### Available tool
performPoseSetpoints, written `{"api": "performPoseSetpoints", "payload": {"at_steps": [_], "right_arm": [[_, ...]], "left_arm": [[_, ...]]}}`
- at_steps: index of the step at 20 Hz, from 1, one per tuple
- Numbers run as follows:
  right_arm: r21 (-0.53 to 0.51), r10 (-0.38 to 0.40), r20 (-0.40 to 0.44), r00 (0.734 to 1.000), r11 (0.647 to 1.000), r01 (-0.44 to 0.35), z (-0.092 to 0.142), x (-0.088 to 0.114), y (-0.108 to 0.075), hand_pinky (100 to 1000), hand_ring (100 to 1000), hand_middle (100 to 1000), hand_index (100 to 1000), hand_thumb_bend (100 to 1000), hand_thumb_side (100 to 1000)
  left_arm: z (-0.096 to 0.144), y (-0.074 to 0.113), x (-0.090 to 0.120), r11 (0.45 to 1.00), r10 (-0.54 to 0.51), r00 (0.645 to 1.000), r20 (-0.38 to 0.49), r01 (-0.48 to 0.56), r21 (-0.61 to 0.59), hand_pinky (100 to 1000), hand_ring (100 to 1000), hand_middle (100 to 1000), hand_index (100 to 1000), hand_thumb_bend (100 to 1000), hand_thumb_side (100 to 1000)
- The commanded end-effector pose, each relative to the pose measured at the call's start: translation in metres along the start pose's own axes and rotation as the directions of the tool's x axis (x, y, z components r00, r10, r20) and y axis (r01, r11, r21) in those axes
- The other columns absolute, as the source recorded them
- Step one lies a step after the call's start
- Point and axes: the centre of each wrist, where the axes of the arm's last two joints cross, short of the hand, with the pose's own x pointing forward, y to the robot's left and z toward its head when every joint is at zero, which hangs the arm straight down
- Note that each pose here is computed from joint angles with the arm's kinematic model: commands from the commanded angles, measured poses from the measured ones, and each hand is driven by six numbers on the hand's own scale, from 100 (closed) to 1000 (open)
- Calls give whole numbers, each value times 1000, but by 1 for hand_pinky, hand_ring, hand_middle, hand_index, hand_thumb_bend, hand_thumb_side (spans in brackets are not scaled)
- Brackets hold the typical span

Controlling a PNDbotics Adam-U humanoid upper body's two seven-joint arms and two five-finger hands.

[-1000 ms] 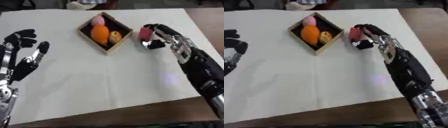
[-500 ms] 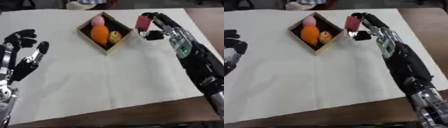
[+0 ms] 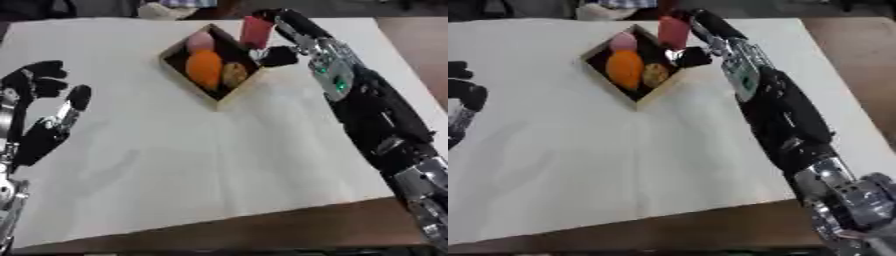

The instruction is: Pick up objects on the table and place them in the box.

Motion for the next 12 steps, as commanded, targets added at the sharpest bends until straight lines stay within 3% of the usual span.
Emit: {"api": "performPoseSetpoints", "payload": {"at_steps": [1, 5, 12], "right_arm": [[-7, 34, 2, 999, 999, -34, -7, 7, -4, 851, 868, 877, 984, 171, 587], [-4, 61, 6, 998, 998, -61, -7, 9, -3, 881, 914, 972, 1000, 245, 625], [-51, 105, 41, 994, 993, -103, -6, 9, -21, 893, 937, 1000, 1000, 278, 616]], "left_arm": [[-4, 3, 9, 1000, 1, 999, 38, -1, 3, 711, 677, 665, 803, 584, 708], [-3, 4, 8, 1000, 1, 999, 34, -1, 6, 710, 676, 665, 803, 583, 709], [-3, 4, 6, 1000, -1, 1000, 27, 1, 10, 709, 675, 663, 803, 582, 710]]}}
